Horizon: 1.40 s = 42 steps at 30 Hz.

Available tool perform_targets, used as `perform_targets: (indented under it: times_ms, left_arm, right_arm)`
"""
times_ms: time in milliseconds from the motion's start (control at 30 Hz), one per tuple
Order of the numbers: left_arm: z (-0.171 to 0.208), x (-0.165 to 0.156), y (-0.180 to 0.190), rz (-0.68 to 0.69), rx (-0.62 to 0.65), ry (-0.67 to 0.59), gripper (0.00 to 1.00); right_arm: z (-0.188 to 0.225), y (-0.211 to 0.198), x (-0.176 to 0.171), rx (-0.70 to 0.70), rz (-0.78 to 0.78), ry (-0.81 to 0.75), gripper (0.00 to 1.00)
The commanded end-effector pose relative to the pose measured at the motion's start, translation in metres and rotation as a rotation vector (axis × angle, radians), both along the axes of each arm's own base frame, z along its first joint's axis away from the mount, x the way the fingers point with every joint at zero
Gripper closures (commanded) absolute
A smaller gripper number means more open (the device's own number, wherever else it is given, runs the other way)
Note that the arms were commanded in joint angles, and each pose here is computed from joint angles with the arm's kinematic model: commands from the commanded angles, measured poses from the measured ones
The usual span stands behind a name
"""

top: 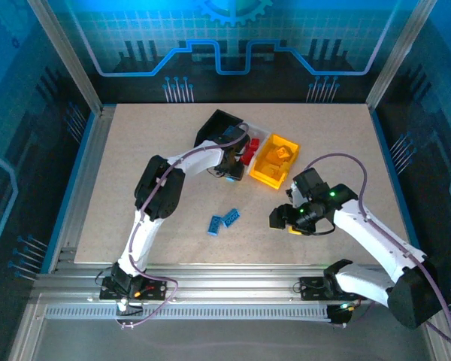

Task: Sort the legos into containers by color

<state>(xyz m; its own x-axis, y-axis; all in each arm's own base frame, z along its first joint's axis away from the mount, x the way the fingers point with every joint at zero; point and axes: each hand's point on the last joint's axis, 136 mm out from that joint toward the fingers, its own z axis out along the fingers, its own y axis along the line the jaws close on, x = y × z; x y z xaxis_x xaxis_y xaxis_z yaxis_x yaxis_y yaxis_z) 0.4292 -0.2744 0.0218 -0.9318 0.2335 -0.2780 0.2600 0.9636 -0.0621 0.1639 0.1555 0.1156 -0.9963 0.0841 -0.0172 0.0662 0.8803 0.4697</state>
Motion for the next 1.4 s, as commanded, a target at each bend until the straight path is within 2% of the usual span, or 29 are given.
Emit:
perform_targets:
  times_ms: [0,167,333,500,633,833,1000,1200,1367]
  left_arm:
    - [0.001,-0.01,0.007,-0.016,0.037,0.028,0.61]
    - [0.032,-0.022,0.031,0.029,0.027,0.018,0.64]
    - [0.076,-0.009,0.061,0.166,-0.079,-0.029,0.64]
    - [0.112,0.025,0.085,0.368,-0.268,-0.053,0.65]
    - [0.138,0.065,0.088,0.46,-0.401,-0.092,0.65]
    - [0.151,0.126,0.079,0.464,-0.421,-0.144,0.64]
    - [0.131,0.153,0.074,0.513,-0.466,-0.121,0.6]
    - [0.119,0.153,0.07,0.531,-0.494,-0.093,0.48]
    - [0.143,0.126,0.063,0.459,-0.46,-0.103,0.37]
  right_arm:
    - [0.004,0.001,0.001,0.013,0.005,0.007,0.31]
    - [0.001,0.003,0.003,0.023,0.002,0.001,0.31]
    - [-0.005,0.005,0.006,0.032,0.005,0.001,0.31]
    - [-0.011,0.01,0.008,0.047,0.016,0.007,0.31]
    - [-0.008,0.015,0.014,0.053,0.038,0.01,0.31]
    - [0.002,0.019,0.021,0.06,0.037,-0.005,0.31]
    - [0.015,0.017,0.026,0.044,0.036,-0.033,0.31]
    - [0.016,0.016,0.025,0.039,0.045,-0.036,0.31]
    - [0.008,0.02,0.022,0.063,0.045,-0.011,0.31]
